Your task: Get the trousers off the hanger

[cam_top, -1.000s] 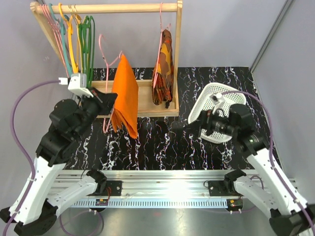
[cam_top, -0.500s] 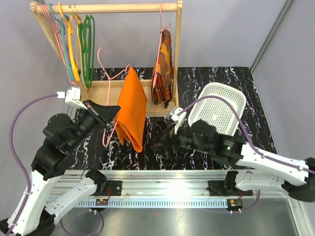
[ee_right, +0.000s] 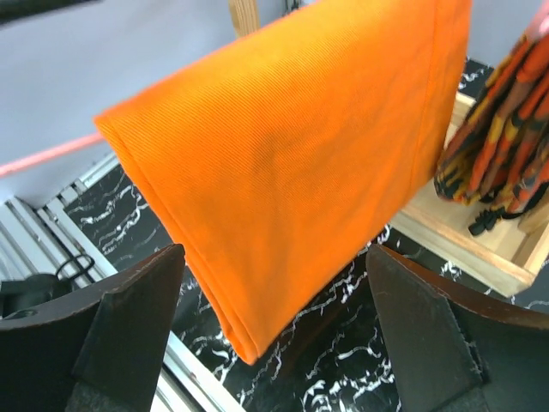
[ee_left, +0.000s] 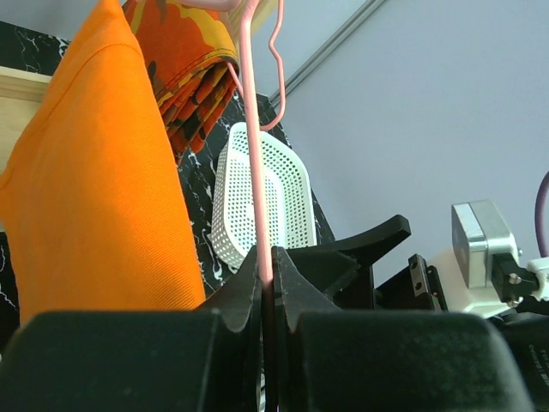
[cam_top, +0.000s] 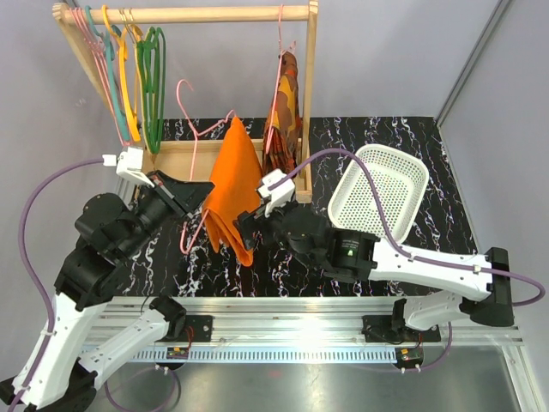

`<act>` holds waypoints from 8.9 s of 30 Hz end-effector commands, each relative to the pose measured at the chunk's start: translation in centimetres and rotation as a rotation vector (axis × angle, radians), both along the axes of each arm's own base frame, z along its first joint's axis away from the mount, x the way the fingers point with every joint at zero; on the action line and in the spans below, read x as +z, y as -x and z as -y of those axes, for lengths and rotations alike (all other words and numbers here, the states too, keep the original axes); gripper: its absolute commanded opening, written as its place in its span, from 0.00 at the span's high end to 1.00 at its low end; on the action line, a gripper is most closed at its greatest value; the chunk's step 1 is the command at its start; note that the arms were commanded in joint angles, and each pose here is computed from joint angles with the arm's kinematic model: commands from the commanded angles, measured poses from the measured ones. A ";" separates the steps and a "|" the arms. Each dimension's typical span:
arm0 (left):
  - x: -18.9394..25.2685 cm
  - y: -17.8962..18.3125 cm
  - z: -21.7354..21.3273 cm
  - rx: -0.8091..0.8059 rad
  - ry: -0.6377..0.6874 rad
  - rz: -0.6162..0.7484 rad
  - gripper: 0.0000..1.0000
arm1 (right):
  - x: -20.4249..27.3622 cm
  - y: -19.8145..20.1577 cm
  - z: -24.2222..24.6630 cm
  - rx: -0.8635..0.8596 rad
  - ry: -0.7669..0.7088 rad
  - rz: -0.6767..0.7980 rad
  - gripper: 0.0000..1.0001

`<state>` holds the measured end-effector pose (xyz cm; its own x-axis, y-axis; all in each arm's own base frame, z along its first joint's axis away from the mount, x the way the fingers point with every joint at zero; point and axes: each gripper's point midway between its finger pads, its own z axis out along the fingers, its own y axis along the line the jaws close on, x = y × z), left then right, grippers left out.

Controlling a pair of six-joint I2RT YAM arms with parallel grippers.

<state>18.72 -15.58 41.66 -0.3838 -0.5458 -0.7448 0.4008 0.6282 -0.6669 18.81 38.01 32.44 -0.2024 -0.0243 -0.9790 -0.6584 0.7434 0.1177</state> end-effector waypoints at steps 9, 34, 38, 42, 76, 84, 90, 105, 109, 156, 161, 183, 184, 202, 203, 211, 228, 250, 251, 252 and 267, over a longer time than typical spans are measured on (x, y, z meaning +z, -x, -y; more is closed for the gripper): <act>10.8 1.8 -3.2 0.099 0.172 0.301 1.00 | 3.8 -0.2 -3.7 -0.015 -0.054 0.030 0.13; 11.9 1.5 -4.8 0.185 0.227 0.253 1.00 | 2.9 -0.8 -8.1 0.021 0.019 0.070 0.09; 12.7 1.5 -4.7 0.180 0.241 0.254 1.00 | 3.5 -1.6 -8.0 -0.019 0.025 0.106 0.09; 12.9 1.4 -4.4 0.170 0.244 0.250 1.00 | 4.3 -1.8 -7.9 -0.031 0.018 0.131 0.10; 14.2 2.1 -4.5 0.155 0.234 0.300 1.00 | 0.9 -2.5 -7.6 -0.044 0.081 0.153 0.18; 14.0 1.7 -4.5 0.165 0.228 0.292 1.00 | -0.6 -2.7 -7.3 -0.014 0.173 0.159 0.18; 13.5 1.7 -4.4 0.158 0.223 0.279 1.00 | 0.9 -4.2 -7.2 -0.037 0.158 0.199 0.18; 13.7 1.6 -3.8 0.135 0.246 0.280 1.00 | 5.8 -3.9 -10.0 0.034 -0.005 0.298 0.17; 14.1 2.0 -3.7 0.117 0.259 0.285 1.00 | 6.5 -4.5 -10.2 0.003 -0.005 0.335 0.19; 4.3 -1.8 -5.2 0.270 -0.139 0.137 1.00 | 19.0 -1.7 -2.1 0.078 -0.006 0.523 1.00; 1.2 -2.1 -5.3 0.276 -0.178 0.089 1.00 | 22.1 -1.0 -0.9 0.089 -0.048 0.542 1.00; -5.0 -1.5 -7.6 0.347 -0.308 0.013 1.00 | 36.1 1.9 9.9 0.030 -0.207 0.679 1.00; -4.9 -1.4 -7.7 0.347 -0.308 0.016 1.00 | 37.0 2.2 11.1 0.015 -0.233 0.686 1.00; -4.7 -0.8 -9.2 0.392 -0.348 0.042 1.00 | 36.1 1.2 26.3 -0.344 -0.147 0.651 1.00; -4.5 -0.8 -9.2 0.389 -0.347 0.045 1.00 | 35.0 0.6 26.2 -0.377 -0.092 0.644 1.00; -3.7 -1.4 -8.7 0.380 -0.354 0.044 1.00 | 26.6 -1.6 27.4 -0.600 0.087 0.569 1.00; -2.7 -1.1 -8.2 0.341 -0.376 0.040 1.00 | 11.5 -8.2 33.2 -1.073 0.358 0.334 1.00; -5.0 -1.4 -6.9 0.279 -0.399 0.016 1.00 | 0.6 -9.4 35.5 -1.238 0.405 0.162 1.00; -5.0 -1.5 -6.8 0.276 -0.398 0.016 1.00 | 0.3 -9.9 35.8 -1.255 0.388 0.145 1.00; -5.0 -1.5 -6.8 0.273 -0.397 0.016 1.00 | -0.6 -10.8 35.3 -1.240 0.415 0.129 1.00; -3.1 -0.7 -8.6 0.322 -0.456 0.059 1.00 | -10.2 -20.8 35.1 -1.201 0.515 -0.116 1.00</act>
